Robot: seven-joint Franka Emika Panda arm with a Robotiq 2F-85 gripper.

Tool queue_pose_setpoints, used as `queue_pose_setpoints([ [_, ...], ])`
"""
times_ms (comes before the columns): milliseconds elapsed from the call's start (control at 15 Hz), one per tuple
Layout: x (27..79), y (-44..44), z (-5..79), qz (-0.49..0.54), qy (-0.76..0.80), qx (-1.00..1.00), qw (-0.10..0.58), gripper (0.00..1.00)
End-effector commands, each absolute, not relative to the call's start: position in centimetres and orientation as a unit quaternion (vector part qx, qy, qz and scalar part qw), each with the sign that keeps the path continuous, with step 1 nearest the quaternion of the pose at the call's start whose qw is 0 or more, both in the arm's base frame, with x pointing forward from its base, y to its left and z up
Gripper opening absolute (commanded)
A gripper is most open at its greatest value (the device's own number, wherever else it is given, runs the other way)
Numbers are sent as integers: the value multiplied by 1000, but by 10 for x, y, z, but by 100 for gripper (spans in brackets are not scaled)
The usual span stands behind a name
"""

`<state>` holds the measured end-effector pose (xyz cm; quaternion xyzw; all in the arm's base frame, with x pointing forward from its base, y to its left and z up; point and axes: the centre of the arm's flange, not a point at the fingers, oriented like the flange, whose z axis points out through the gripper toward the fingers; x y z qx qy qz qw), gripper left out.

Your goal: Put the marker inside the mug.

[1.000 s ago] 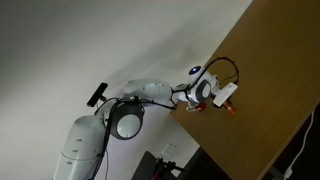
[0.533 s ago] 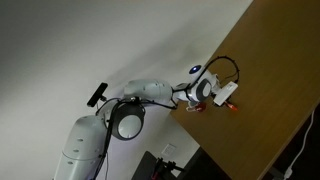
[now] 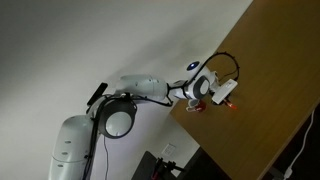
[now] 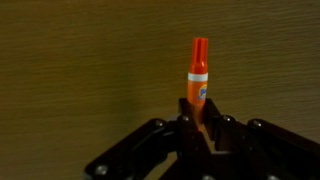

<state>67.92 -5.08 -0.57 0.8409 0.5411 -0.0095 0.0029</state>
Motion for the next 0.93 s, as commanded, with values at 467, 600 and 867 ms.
queue_pose_setpoints([
  [467,622,-44,93,-33,501,865,5,5],
  [600,616,-41,103,-30,509,860,0,5],
  [867,607,-34,116,-9,535,844,-18,5],
])
